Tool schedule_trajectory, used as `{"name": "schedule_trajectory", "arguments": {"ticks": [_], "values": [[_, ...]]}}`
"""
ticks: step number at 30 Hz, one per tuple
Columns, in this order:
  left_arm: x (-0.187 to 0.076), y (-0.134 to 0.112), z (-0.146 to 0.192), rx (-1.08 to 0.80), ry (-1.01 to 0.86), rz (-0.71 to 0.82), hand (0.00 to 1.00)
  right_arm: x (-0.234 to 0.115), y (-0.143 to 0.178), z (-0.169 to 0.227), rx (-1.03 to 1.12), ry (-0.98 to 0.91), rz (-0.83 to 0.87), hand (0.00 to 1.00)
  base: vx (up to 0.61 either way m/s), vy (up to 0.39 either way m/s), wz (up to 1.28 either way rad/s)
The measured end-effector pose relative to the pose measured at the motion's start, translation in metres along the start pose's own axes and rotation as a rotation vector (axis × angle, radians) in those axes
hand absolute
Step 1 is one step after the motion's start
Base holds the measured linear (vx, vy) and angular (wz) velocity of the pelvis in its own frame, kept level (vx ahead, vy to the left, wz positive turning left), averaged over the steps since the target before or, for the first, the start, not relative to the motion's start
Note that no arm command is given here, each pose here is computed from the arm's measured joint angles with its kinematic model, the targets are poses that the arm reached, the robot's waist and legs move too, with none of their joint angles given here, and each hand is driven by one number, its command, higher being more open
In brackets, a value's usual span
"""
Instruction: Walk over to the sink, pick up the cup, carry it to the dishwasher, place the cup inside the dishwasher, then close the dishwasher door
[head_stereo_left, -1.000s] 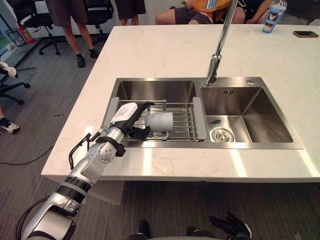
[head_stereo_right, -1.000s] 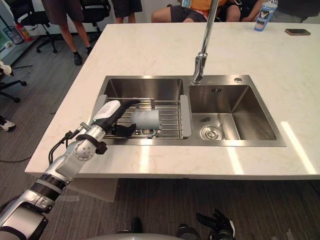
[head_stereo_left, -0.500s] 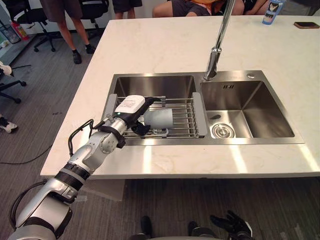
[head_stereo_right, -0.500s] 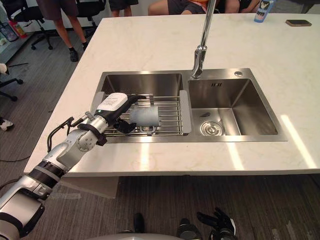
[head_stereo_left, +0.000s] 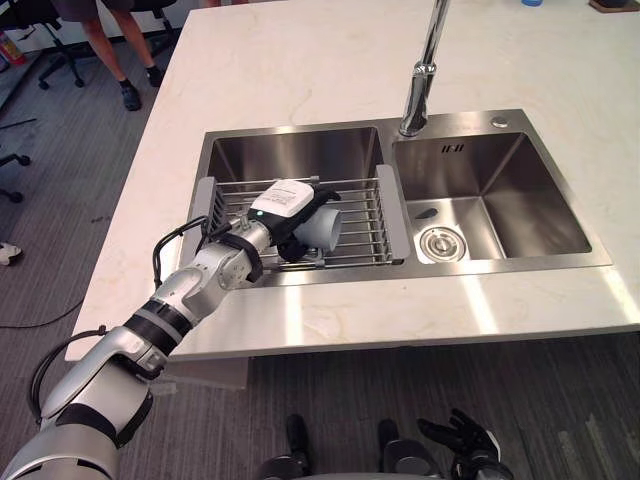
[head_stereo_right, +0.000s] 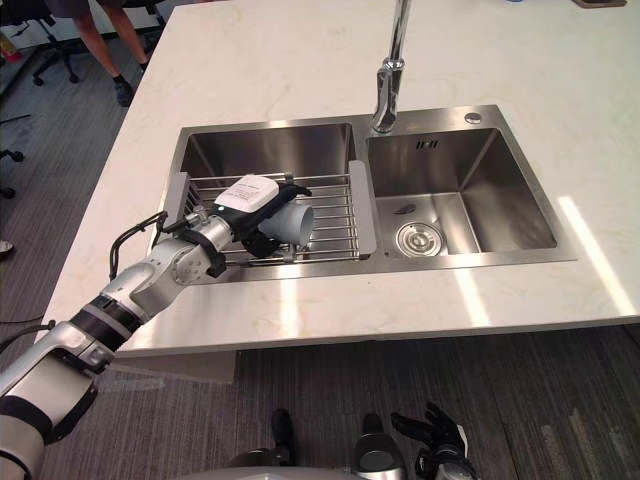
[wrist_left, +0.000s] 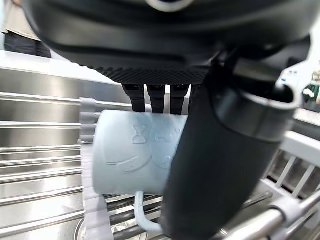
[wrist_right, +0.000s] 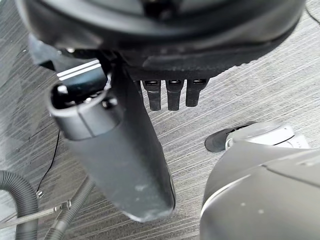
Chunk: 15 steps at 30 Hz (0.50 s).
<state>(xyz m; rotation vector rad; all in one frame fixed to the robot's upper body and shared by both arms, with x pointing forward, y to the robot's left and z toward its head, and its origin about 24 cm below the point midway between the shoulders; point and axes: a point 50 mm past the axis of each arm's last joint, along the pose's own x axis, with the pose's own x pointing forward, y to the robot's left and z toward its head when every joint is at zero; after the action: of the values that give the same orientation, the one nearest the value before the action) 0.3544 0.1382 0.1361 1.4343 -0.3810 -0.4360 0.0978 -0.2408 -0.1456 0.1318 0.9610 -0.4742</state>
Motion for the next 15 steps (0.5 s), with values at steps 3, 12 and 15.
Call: {"name": "schedule_trajectory", "arguments": {"ticks": [3,12,15], "values": [[0.005,0.004,0.002,0.042,-0.01,-0.007,0.3,0.0,0.0,0.0,0.0,0.0,0.0,0.9,0.0,-0.002,-0.03],[0.016,0.019,0.005,0.099,-0.027,-0.004,0.3,0.003,0.007,0.011,-0.012,-0.026,0.022,0.9,0.0,-0.002,-0.03],[0.018,0.018,0.007,0.08,-0.031,0.0,0.3,0.004,0.008,0.012,-0.011,-0.03,0.023,0.9,0.0,0.0,0.0]]}}
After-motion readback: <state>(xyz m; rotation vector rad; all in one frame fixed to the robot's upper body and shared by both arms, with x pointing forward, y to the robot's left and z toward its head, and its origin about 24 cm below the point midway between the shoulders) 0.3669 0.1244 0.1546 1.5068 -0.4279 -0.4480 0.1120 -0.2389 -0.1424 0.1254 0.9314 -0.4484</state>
